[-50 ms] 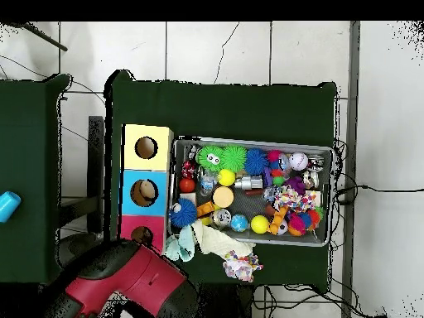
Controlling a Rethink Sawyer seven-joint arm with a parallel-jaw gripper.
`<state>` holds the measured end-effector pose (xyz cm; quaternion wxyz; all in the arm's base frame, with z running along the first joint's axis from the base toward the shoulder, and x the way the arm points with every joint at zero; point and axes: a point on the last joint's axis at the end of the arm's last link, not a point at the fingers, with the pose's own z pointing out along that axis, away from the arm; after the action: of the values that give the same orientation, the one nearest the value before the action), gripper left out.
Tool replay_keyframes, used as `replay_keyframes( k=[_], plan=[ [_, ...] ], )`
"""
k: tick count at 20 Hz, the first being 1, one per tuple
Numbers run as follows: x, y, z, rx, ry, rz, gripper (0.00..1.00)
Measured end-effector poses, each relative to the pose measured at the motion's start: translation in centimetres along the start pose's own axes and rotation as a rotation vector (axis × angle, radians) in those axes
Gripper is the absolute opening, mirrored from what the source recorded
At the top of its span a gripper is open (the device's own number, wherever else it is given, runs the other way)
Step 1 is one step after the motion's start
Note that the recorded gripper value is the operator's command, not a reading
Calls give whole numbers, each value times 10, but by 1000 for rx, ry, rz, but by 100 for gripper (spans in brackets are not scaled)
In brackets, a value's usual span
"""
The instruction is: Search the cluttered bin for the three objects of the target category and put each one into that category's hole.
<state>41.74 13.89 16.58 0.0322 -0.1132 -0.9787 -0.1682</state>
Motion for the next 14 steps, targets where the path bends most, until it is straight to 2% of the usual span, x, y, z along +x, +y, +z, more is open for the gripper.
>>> replay_keyframes(
  k=[2, 6, 7, 8, 12, 14],
  plan=[
    [-2, -3, -8, 24, -7, -5, 0],
    [-13, -14, -18, 92, -60, -9, 0],
    [-18, -18, -21, 123, -88, -9, 0],
    [-27, -28, -24, 191, -149, -11, 0],
    [-41, -42, -27, 283, -231, -15, 0],
    [-53, -57, -30, 362, -294, -17, 0]
  ],
)
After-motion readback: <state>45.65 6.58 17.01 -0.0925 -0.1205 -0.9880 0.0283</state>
